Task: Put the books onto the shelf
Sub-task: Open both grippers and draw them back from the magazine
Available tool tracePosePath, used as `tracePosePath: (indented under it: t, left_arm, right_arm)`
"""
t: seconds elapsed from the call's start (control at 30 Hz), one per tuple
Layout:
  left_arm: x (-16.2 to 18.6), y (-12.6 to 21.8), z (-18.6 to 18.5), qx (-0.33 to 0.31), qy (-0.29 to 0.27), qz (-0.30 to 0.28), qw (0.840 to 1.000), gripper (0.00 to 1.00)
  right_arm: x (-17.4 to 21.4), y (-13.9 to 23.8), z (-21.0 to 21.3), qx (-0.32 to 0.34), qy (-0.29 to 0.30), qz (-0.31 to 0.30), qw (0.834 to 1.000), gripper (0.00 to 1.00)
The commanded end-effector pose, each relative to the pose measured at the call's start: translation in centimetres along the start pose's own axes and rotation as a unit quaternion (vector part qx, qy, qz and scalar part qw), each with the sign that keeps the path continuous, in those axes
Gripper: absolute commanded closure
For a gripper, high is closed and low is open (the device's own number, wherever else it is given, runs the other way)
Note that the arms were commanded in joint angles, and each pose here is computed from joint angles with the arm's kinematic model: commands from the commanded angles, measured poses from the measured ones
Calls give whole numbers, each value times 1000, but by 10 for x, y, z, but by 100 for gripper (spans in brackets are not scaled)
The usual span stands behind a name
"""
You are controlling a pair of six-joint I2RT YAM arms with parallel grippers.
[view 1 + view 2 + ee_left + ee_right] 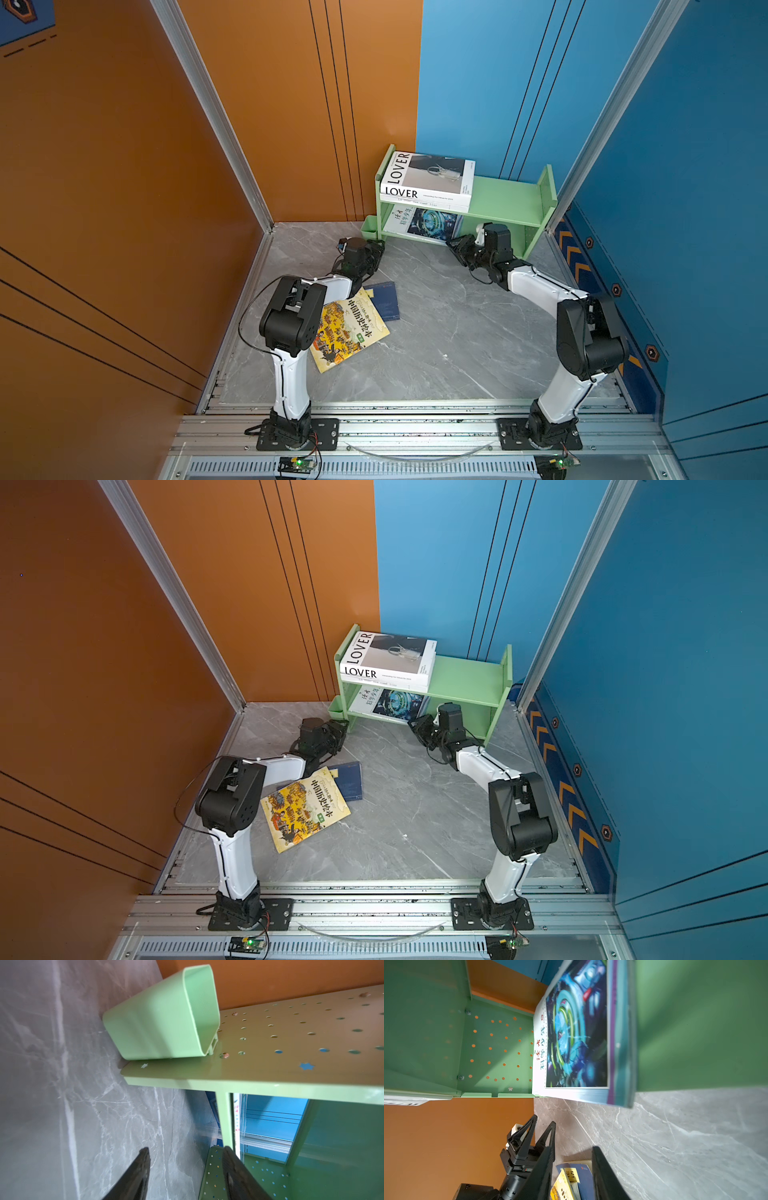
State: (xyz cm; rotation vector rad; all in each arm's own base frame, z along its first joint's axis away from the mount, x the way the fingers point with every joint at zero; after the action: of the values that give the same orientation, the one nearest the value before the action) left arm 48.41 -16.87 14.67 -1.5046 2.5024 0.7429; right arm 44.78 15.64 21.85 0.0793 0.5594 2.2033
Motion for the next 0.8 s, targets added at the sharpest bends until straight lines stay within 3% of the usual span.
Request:
tracePosePath:
  t: [0.0,0.27,0.77]
  left_arm:
    - [-9,11,-15,24,-2,-6,1000,43]
    - [-13,13,-17,27,-1,-8,1000,43]
    - [-17,16,-3,13,5,-10,1000,43]
  right_arm:
    - [6,-6,-7,50,34,5,998,65]
    - [10,-20,-4,71,73,0,995,65]
    - [3,-44,-12,39,61,-32,997,66]
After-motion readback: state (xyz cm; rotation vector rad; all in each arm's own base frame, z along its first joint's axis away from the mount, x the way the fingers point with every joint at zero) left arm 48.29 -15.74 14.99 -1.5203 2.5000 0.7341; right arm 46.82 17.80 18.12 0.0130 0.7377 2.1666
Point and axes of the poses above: each gripper's point midway between its finger pads, its own y axis back along the fingers, its own z axis along the line the jaws close on, x = y × z, the point moved 6 cm from there along y, back along the fingers, and after that the axes turned 13 degrees about -y, right-handed, at the moved point
